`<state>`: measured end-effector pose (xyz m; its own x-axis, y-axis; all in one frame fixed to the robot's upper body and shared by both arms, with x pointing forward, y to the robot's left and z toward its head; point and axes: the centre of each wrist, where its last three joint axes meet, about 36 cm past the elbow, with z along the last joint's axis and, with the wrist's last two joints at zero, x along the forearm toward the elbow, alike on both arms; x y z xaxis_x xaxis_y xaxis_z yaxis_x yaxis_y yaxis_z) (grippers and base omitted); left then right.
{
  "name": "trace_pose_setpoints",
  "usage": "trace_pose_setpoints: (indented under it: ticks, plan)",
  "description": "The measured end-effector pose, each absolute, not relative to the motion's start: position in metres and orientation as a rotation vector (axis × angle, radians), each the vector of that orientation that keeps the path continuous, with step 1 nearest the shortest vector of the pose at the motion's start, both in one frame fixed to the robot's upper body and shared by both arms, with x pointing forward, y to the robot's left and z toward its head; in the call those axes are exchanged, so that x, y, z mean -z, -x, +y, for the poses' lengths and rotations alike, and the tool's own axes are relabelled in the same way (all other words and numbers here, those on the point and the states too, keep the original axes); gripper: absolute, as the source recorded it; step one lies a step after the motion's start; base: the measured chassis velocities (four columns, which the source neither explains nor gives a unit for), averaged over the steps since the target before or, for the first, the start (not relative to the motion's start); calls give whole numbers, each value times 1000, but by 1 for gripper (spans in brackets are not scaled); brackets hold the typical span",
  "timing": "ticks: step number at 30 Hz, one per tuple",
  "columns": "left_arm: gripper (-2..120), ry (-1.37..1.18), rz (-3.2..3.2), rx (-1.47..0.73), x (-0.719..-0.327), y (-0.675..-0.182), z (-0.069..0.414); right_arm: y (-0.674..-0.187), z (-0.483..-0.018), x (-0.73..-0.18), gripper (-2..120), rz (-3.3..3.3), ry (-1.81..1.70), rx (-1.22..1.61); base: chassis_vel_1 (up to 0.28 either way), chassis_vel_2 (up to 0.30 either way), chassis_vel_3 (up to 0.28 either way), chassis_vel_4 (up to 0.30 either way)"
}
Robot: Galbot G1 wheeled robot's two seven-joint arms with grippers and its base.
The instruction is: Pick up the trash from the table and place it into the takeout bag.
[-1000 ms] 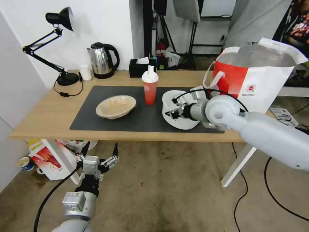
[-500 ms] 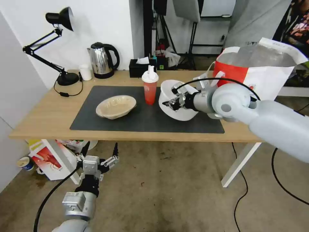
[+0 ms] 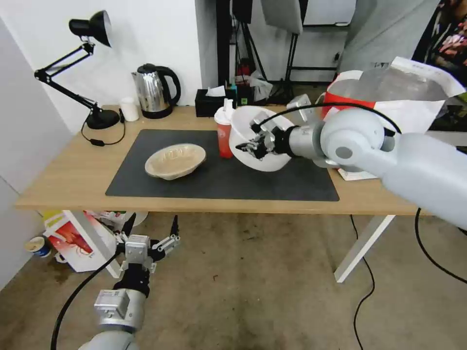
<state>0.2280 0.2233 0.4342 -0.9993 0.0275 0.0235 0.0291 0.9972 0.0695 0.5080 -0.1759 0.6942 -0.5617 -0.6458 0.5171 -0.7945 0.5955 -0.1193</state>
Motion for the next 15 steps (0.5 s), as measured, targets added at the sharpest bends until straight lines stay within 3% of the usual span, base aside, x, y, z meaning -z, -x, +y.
trace_pose_setpoints:
  ticks: [15]
  plan:
    - [100, 44, -3117, 109, -434, -228, 223, -510, -169, -747, 0, -2469, -1222, -564, 0, 0, 0, 0]
